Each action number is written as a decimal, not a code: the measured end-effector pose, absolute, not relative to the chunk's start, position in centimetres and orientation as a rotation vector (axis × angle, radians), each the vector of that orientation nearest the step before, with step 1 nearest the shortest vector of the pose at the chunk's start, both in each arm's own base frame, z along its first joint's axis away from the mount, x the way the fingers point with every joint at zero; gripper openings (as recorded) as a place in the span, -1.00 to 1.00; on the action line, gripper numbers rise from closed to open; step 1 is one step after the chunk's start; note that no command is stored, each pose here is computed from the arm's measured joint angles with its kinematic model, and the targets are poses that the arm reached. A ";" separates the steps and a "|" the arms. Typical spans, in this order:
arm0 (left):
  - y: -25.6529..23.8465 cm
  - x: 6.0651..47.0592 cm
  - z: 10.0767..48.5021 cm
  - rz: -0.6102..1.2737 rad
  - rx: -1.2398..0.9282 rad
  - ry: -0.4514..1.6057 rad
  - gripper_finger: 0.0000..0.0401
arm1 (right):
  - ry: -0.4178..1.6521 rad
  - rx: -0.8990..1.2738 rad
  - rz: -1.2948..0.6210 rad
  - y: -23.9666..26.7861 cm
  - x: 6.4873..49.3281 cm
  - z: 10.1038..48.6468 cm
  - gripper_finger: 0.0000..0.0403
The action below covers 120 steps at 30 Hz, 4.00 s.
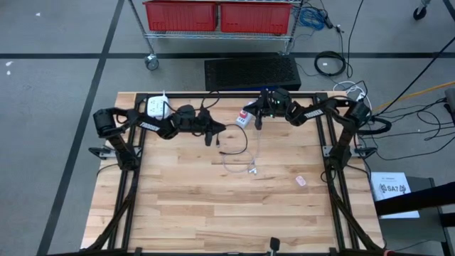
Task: Insert USB
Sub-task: Insert the purple charger cable into the red charger adapter, then adjust the right white outlet extension towards the top of the table
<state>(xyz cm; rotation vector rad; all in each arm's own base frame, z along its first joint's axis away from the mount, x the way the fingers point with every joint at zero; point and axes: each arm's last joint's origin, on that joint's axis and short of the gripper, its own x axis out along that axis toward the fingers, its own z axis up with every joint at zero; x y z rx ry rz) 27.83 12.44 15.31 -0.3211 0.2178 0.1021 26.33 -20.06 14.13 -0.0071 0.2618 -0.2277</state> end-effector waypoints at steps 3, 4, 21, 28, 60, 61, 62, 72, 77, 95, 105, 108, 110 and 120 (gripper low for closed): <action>12.4 27.8 15.3 0.102 -0.321 0.218 -0.63 | 0.262 -0.007 -0.228 -20.0 26.3 14.1 -1.00; 12.4 27.8 15.3 0.102 -0.321 0.219 -0.63 | 0.263 -0.006 -0.227 -20.0 26.4 14.1 -1.00; 12.5 27.8 15.3 0.108 -0.320 0.219 -0.63 | 0.325 -0.006 -0.232 -19.1 26.9 13.2 -1.00; 12.4 27.8 15.1 0.115 -0.328 0.240 -0.63 | 0.373 -0.012 -0.254 -18.7 27.1 12.8 -1.00; 12.5 27.8 15.1 0.119 -0.328 0.241 -0.63 | 0.396 0.169 -0.326 -19.4 28.4 13.6 -0.88; 12.5 27.8 15.1 0.119 -0.328 0.241 -0.63 | 0.401 0.171 -0.327 -19.4 28.4 13.7 -0.88; 12.4 27.8 15.1 0.119 -0.328 0.241 -0.63 | 0.404 0.173 -0.326 -19.4 28.5 13.7 -0.88; 12.5 27.8 15.1 0.119 -0.328 0.241 -0.63 | 0.419 0.198 -0.330 -19.4 28.6 13.8 -0.84; 12.5 27.8 15.1 0.119 -0.330 0.241 -0.63 | 0.413 0.219 -0.331 -19.4 28.6 13.8 -0.70; 12.5 27.8 15.1 0.119 -0.334 0.238 -0.63 | 0.429 0.238 -0.365 -19.5 28.4 13.8 -0.57; 12.5 27.8 15.1 0.119 -0.333 0.238 -0.63 | 0.474 0.266 -0.386 -19.0 27.7 15.1 -0.29; 12.5 27.8 15.1 0.119 -0.333 0.239 -0.63 | 0.485 0.263 -0.396 -18.8 27.4 15.7 -0.19; 12.4 27.8 15.1 0.119 -0.332 0.238 -0.63 | 0.487 0.263 -0.397 -18.7 27.2 16.0 -0.14; 12.4 27.8 15.1 0.118 -0.331 0.237 -0.63 | 0.486 0.263 -0.393 -18.0 26.3 18.3 -0.06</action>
